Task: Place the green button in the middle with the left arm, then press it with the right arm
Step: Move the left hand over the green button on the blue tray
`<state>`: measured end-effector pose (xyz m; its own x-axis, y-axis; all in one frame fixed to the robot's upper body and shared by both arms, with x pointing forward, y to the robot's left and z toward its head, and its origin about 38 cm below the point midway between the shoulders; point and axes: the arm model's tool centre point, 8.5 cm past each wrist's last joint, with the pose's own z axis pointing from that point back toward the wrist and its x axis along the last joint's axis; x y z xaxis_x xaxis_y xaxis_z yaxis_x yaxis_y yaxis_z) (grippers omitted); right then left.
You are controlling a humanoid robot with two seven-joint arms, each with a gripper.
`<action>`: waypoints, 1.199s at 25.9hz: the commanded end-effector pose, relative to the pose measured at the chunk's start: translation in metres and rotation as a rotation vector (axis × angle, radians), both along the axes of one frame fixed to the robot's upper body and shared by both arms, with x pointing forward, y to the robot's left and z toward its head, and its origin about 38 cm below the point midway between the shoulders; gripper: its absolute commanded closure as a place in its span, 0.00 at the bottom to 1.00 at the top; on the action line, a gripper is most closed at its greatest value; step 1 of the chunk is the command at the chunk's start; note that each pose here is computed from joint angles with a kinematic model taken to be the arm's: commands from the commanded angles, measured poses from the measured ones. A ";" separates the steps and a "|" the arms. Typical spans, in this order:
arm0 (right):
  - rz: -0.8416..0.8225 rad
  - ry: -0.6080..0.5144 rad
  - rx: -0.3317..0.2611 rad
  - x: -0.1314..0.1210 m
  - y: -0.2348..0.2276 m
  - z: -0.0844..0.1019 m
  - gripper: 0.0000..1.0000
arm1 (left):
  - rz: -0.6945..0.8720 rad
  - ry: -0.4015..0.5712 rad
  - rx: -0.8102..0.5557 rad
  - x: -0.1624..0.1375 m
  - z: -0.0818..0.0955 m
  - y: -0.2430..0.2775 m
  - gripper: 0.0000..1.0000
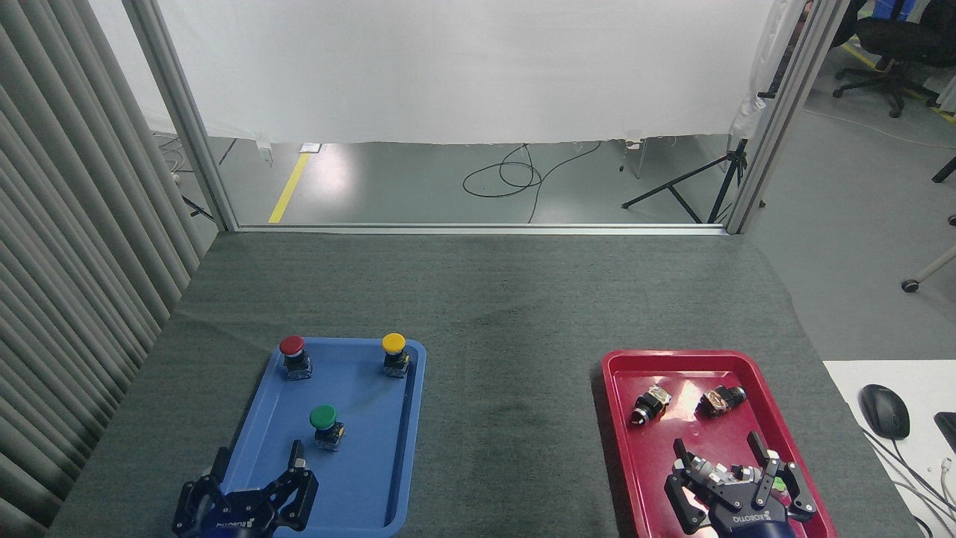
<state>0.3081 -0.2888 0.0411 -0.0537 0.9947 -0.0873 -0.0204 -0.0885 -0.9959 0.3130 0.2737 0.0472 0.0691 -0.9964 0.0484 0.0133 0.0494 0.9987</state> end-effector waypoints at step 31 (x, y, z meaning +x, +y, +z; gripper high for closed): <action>-0.019 -0.017 0.091 0.001 0.014 0.002 0.01 | -0.173 -0.012 0.038 0.011 0.002 0.000 0.00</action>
